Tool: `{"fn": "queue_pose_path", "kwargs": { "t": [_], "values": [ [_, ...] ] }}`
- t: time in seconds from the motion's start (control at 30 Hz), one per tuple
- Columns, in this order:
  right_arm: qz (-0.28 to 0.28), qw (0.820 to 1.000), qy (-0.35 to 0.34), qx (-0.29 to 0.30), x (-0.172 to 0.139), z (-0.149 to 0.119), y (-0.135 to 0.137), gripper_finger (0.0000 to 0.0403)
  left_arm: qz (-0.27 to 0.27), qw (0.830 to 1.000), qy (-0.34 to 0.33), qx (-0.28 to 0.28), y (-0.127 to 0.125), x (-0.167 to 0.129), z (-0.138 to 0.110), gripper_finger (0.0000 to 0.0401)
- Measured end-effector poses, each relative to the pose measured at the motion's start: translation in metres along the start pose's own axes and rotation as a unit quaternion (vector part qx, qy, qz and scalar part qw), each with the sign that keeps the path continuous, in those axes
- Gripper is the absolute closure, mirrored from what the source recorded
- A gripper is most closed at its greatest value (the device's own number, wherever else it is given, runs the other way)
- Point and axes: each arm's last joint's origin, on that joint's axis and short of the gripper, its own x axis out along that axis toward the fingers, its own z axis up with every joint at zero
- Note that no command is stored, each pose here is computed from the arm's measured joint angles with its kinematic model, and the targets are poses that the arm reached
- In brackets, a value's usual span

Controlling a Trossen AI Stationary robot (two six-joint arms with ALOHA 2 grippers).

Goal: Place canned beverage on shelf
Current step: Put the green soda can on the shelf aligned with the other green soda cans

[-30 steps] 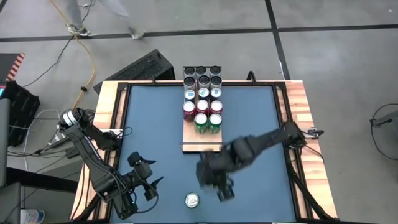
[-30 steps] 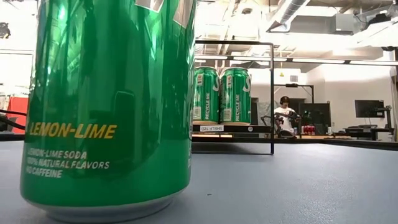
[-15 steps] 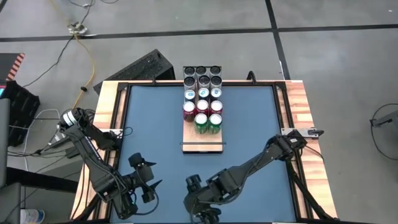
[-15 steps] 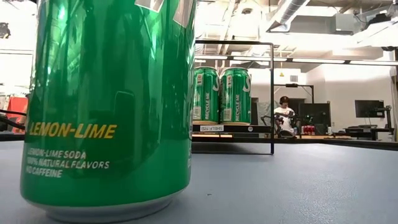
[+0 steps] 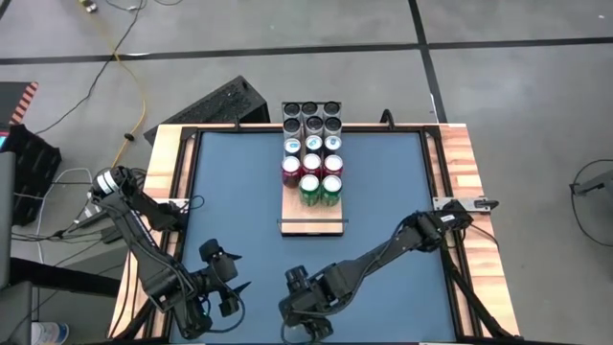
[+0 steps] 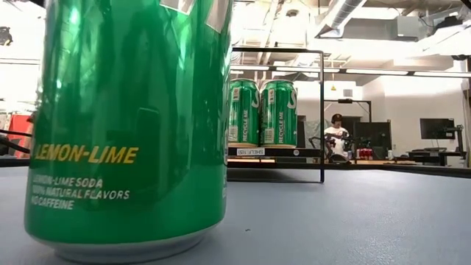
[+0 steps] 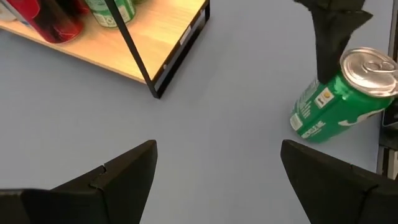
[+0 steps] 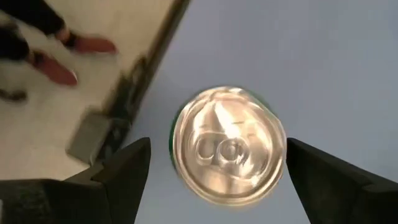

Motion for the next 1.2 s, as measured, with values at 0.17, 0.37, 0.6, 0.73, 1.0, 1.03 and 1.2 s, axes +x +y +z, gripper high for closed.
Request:
{"fn": "queue_pose_path", "kwargs": {
  "t": [0.17,0.37,0.6,0.73,1.0,1.03,1.2],
  "values": [
    [-0.019,0.999,0.025,0.005,0.018,-0.006,0.002,0.0051,0.0,1.0,-0.003,-0.001,0.0,0.0,0.0,0.0071],
    [-0.021,0.999,0.031,0.038,0.021,-0.007,-0.007,0.0068,-0.001,1.0,-0.006,-0.014,-0.001,0.0,0.001,0.0071],
    [0.027,0.996,0.032,0.077,0.02,-0.005,-0.012,0.0082,0.005,1.0,-0.022,-0.014,0.0,0.0,0.001,0.0071],
    [0.033,0.995,0.033,0.09,0.02,-0.005,-0.015,0.0081,0.005,1.0,-0.023,-0.015,0.0,0.0,0.002,0.0071],
    [0.026,0.996,0.045,0.073,0.017,-0.007,-0.018,0.0112,0.006,0.999,-0.025,-0.02,0.0,0.0,0.002,0.0071],
    [0.024,0.997,0.052,0.06,0.014,-0.008,-0.018,0.0114,0.005,0.999,-0.025,-0.02,0.0,0.0,0.002,0.0071],
    [-0.012,0.997,0.075,0.013,-0.011,-0.012,-0.02,0.0116,-0.006,0.999,-0.029,-0.026,-0.003,0.0,0.003,0.0071]
  ]
}}
